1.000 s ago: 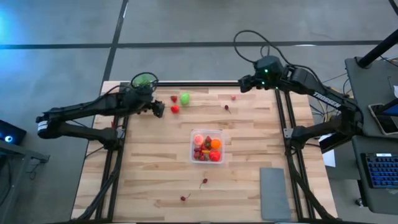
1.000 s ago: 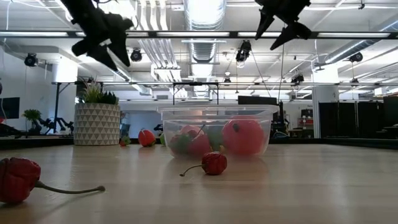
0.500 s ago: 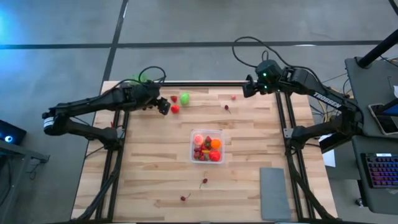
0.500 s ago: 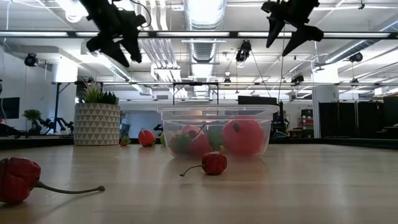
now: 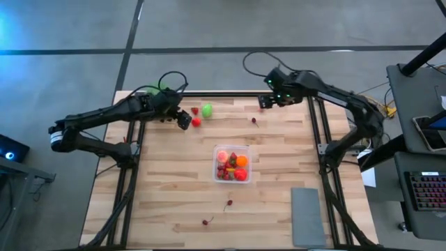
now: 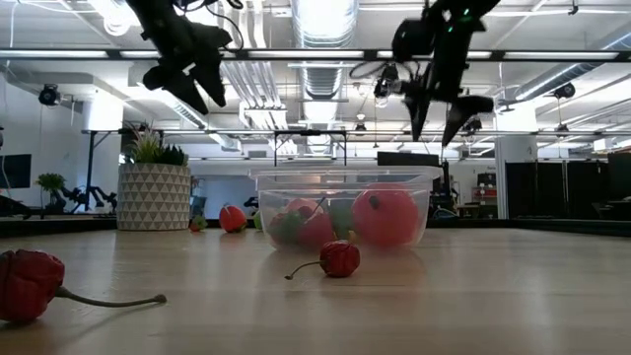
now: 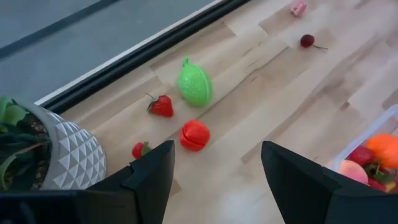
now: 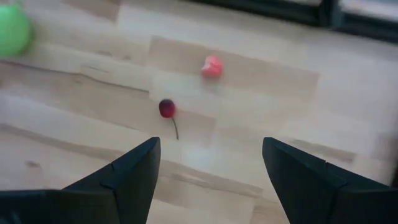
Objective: Pick and placing Produce into tupperware
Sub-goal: Put the pink peach into the transparent container
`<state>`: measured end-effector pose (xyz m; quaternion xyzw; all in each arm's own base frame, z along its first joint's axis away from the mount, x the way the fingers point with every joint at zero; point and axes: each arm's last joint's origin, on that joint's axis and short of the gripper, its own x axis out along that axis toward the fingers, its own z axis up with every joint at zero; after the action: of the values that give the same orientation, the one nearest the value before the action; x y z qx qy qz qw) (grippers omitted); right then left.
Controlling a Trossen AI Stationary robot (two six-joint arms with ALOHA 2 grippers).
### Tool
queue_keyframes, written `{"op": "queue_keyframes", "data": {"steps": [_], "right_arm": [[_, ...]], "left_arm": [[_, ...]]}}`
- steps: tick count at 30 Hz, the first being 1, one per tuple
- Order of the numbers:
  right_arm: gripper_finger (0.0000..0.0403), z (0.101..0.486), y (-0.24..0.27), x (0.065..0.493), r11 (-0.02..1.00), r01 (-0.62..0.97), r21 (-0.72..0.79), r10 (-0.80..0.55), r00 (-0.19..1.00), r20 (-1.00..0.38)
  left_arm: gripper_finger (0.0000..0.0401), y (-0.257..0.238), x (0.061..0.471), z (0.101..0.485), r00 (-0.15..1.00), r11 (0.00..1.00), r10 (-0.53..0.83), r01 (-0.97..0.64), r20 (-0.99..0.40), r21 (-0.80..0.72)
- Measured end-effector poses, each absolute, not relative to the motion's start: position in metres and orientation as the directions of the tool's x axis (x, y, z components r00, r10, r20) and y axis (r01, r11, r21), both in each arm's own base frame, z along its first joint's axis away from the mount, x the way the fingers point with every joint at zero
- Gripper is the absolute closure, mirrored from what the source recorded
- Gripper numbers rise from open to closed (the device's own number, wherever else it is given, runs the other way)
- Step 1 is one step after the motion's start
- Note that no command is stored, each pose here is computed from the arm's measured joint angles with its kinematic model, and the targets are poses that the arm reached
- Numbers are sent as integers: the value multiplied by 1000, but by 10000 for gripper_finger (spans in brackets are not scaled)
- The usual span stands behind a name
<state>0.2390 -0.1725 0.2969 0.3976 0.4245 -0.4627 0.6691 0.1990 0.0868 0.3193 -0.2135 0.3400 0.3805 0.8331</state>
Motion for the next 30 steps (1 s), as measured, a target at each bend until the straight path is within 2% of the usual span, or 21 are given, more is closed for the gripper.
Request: {"op": "queue_keyframes", "data": {"steps": [7,13,20,23,30], "right_arm": [[129,247,-197,265,255,963,90,-191,141,-971],[129,215,-218,270,218,975,41,-161,77,-984],[129,201,-242,271,208,976,66,-200,108,-974],[129,194,-250,267,188,980,65,-193,102,-976],[129,188,-254,268,210,975,78,-169,115,-979]], "left_arm": [[175,93,197,318,460,631,500,-773,-734,-55],[175,98,194,317,449,627,508,-778,-736,-42],[175,98,196,316,449,627,503,-778,-739,-45],[175,99,196,316,454,624,505,-780,-735,-53],[175,100,198,320,486,612,519,-786,-703,-92]]}}
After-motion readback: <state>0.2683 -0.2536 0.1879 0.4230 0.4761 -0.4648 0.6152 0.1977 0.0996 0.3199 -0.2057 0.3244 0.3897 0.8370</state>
